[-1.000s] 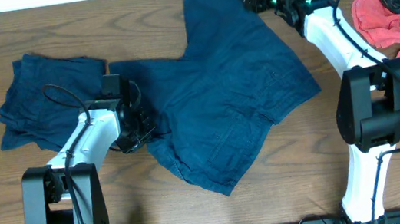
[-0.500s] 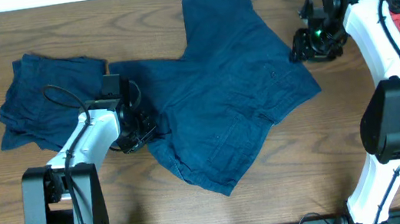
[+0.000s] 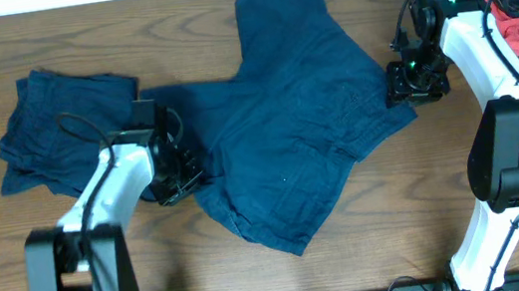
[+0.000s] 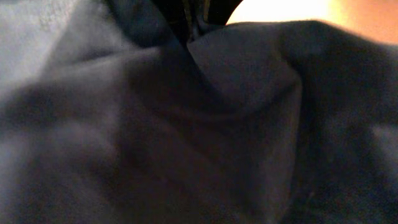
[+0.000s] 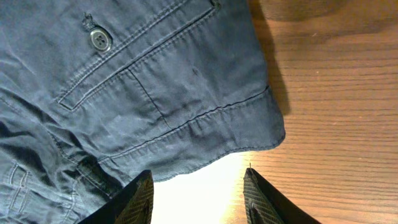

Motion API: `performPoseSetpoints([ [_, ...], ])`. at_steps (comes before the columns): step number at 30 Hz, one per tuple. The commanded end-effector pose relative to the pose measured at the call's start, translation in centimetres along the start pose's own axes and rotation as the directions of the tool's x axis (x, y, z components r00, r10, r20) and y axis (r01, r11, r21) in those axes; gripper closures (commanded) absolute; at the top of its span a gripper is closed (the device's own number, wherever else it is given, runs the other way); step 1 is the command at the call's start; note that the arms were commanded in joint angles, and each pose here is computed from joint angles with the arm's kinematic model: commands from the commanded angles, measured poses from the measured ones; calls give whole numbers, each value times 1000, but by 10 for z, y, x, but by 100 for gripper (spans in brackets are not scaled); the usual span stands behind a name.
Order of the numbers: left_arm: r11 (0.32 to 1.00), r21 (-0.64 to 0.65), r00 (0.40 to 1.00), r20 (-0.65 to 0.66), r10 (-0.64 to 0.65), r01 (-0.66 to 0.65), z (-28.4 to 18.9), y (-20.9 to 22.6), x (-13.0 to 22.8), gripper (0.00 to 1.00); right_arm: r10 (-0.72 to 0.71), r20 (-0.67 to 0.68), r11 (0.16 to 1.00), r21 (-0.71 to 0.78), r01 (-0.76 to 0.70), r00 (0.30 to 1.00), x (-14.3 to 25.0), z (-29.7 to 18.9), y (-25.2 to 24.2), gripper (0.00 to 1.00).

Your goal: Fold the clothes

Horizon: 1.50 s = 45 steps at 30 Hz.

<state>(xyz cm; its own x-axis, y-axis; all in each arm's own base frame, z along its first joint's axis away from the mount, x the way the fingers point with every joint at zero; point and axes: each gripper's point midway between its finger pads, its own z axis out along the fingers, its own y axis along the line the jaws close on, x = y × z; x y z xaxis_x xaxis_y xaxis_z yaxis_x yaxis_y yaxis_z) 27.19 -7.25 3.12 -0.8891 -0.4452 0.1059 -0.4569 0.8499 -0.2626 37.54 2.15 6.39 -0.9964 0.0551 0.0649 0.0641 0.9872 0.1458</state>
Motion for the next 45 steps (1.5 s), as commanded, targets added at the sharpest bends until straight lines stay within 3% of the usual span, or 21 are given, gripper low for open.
performPoseSetpoints([
  [1, 993, 58, 993, 64, 95, -99, -36, -10, 10, 94, -31, 18, 999, 22, 31, 999, 0, -5, 5, 55],
  [9, 979, 129, 963, 237, 124, -158, -118, -3, 58, 94, -29, 74, 999, 20, 28, 997, -4, -20, 9, 55],
  [14, 960, 162, 890, 435, 137, -227, -169, 7, 85, 94, -30, 87, 999, 19, 29, 996, -3, -27, 10, 55],
  [16, 943, 186, 820, 557, 130, -277, -202, 5, 91, 94, -31, 91, 999, 19, 29, 995, -2, -29, 10, 55],
  [21, 867, 283, 568, 823, -1, -409, -300, -22, 87, 94, -26, 106, 1000, 18, 25, 994, -2, -34, 10, 55],
  [25, 794, 336, 434, 895, -101, -507, -350, -57, 63, 94, -24, 109, 1000, 18, 22, 994, -2, -35, 10, 55],
  [27, 752, 344, 400, 909, -116, -563, -364, -80, 47, 94, -24, 109, 1000, 18, 22, 994, -2, -35, 10, 55],
  [29, 710, 381, 419, 898, -133, -592, -366, -105, 25, 94, -23, 109, 1000, 18, 21, 994, -2, -35, 10, 55],
  [33, 605, 500, 566, 818, -97, -620, -327, -169, -15, 94, 7, 107, 1000, 23, -9, 994, -2, -36, 3, 55],
  [36, 545, 560, 645, 763, -45, -624, -280, -217, -37, 94, 20, 105, 999, 23, -22, 994, -1, -37, -2, 55],
  [41, 433, 668, 756, 653, 51, -606, -209, -283, -28, 94, 51, 94, 997, 61, -56, 994, 2, -38, -18, 55],
  [45, 422, 686, 787, 605, 122, -593, -178, -300, -8, 94, 118, 88, 985, 119, -129, 989, 7, -40, -41, 55],
])
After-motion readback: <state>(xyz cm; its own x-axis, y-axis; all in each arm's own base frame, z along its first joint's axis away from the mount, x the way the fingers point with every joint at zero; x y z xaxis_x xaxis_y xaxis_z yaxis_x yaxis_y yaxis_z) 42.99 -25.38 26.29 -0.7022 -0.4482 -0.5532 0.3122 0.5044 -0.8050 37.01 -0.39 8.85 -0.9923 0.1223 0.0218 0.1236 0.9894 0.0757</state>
